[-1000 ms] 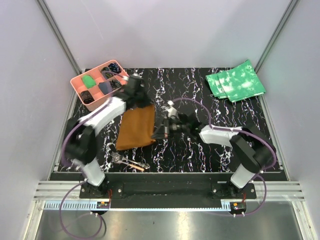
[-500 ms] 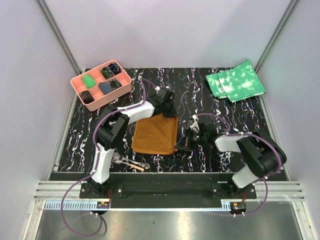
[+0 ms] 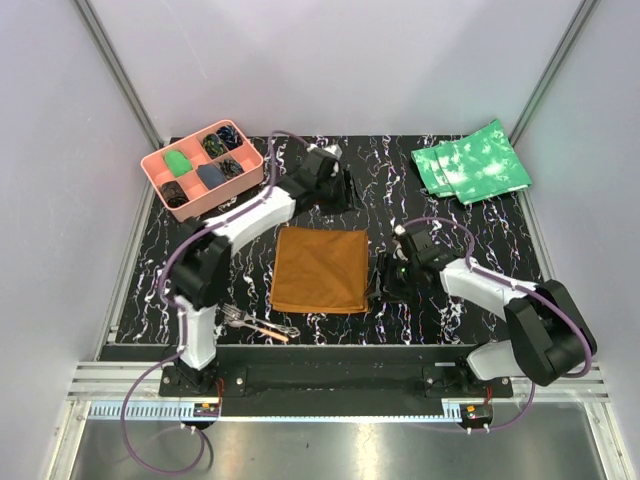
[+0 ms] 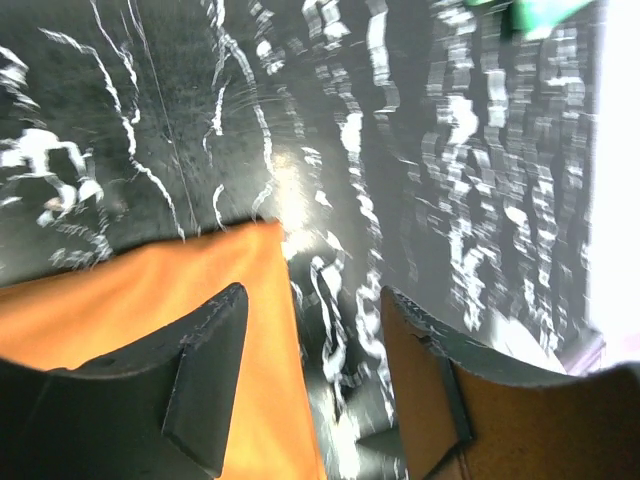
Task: Fold the napkin into a case and place the utensils inside
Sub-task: Turn over the upper triangle folded napkin at the center of the board, then smooth out the lower triangle-folded napkin at the center of the board.
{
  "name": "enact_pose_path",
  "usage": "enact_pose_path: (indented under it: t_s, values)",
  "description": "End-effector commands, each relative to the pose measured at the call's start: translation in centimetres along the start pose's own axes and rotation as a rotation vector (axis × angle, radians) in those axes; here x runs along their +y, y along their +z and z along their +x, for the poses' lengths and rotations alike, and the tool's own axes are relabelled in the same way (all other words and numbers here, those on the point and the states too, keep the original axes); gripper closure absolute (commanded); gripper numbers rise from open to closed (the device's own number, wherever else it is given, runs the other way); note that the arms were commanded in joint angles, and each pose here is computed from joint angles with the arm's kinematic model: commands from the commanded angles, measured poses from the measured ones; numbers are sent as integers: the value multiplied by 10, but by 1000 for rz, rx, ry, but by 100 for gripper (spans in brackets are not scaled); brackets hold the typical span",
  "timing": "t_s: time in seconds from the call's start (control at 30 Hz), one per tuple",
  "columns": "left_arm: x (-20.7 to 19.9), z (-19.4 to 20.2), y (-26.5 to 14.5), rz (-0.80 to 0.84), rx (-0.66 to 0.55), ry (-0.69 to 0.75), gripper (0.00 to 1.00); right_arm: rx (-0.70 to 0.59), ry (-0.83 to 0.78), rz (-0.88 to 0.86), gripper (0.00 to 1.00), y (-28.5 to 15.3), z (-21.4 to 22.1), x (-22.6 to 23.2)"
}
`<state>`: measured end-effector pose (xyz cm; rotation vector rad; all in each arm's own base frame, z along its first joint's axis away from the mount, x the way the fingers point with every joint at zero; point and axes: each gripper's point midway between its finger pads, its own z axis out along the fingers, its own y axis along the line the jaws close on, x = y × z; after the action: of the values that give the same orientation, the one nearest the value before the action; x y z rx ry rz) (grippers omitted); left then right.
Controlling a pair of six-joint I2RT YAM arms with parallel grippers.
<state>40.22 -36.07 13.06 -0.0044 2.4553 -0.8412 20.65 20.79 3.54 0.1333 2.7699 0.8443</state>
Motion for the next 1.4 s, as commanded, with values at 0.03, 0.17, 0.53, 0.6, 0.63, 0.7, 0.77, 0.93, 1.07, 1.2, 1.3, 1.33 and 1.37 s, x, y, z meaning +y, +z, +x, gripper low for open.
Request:
enact_pose_path:
  t_s: [0.03, 0.17, 0.53, 0.6, 0.63, 0.7, 0.77, 0.93, 1.07, 1.2, 1.3, 1.33, 1.37]
  values:
    - [-6, -7, -99, 27, -73, 130, 41, 31, -71, 20, 39, -7, -11, 8]
    - [24, 22, -127, -21, -72, 125, 41, 57, -61, 5, 40, 0, -8, 8]
    - [86, 61, -155, -82, -50, 30, 37, 138, -36, -43, 53, 19, 1, 10]
    - [89, 61, -155, -74, -41, 14, 36, 134, -35, -29, 65, 20, 0, 7]
    - [91, 60, -156, -77, -46, 11, 36, 125, -28, -12, 71, 21, -3, 4]
    - [96, 58, -157, -91, -55, -3, 31, 112, 7, 28, 91, 19, -6, -9]
    - [103, 54, -158, -107, -65, -38, 29, 101, 34, 79, 96, 13, -6, -23]
    - [109, 47, -155, -106, -84, -80, 33, 11, 41, 224, 80, -7, -20, -51]
    - [108, 43, -128, -74, -49, -137, 47, -35, -6, 232, 44, -17, -45, -37]
    - [118, 33, -103, -58, -35, -201, 51, -144, -162, 142, 25, -20, -115, 9]
    - [136, 21, -92, -119, -54, -202, 38, -153, -202, 141, 24, -12, -154, 17]
    - [146, 25, -87, -148, -32, -214, 38, -161, -201, 131, 24, -9, -164, 19]
    - [149, 21, -85, -157, -36, -219, 38, -164, -190, 131, 26, -1, -178, 16]
